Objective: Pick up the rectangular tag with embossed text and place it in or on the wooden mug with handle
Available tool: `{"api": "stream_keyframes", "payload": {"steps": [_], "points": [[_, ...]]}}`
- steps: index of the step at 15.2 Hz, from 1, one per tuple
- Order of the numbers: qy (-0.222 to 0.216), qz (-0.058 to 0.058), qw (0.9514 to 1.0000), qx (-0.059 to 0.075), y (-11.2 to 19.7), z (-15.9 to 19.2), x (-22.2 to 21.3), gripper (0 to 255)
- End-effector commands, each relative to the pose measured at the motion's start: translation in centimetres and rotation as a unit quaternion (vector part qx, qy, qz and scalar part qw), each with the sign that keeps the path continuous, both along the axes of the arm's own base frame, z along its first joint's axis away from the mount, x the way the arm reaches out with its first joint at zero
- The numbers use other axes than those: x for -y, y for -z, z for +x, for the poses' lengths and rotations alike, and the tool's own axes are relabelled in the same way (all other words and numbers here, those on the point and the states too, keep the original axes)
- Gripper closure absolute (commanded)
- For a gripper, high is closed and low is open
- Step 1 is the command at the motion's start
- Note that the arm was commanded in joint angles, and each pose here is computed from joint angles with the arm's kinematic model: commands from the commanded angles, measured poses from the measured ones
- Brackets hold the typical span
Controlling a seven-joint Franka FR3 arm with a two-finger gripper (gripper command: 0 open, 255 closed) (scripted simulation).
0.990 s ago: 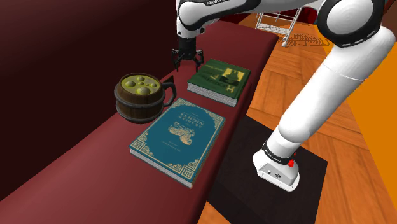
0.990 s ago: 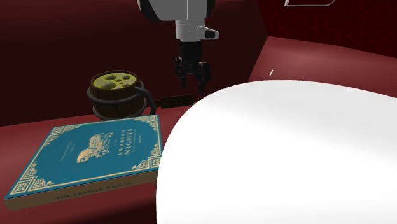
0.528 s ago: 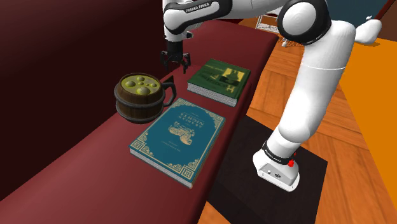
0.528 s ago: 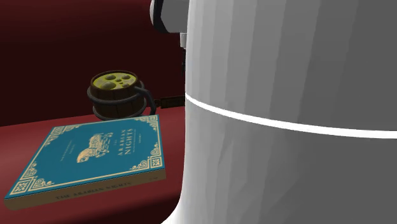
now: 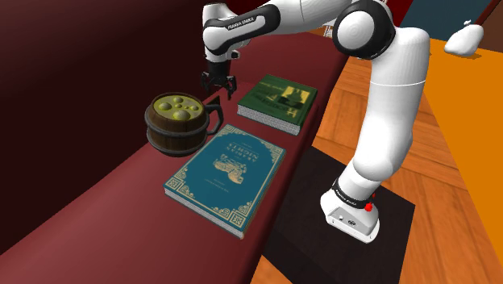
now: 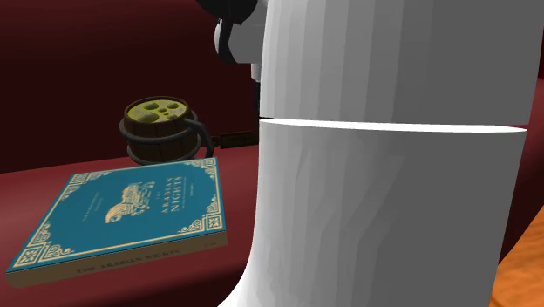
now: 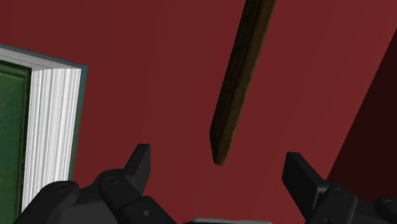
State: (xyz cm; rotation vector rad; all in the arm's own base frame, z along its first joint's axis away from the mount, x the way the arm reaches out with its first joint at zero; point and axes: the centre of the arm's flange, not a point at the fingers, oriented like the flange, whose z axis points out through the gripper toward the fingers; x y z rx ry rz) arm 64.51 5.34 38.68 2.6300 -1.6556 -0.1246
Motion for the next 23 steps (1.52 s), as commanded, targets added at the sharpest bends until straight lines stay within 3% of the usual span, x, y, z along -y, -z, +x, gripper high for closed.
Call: {"api": "stream_keyframes", "payload": {"steps": [1, 9, 10, 19, 23], "points": [[0.0, 0.0, 1.0, 0.0, 1.3, -0.1, -0.1, 0], [0.0, 0.0, 1.0, 0.0, 1.3, -0.1, -0.1, 0], [0.0, 0.0, 1.0, 0.0, 1.3, -0.1, -0.1, 255], [0.0, 0.0, 1.0, 0.0, 1.3, -0.1, -0.1, 255], [0.0, 0.0, 1.0, 0.0, -0.8, -0.1, -0.1, 255]]}}
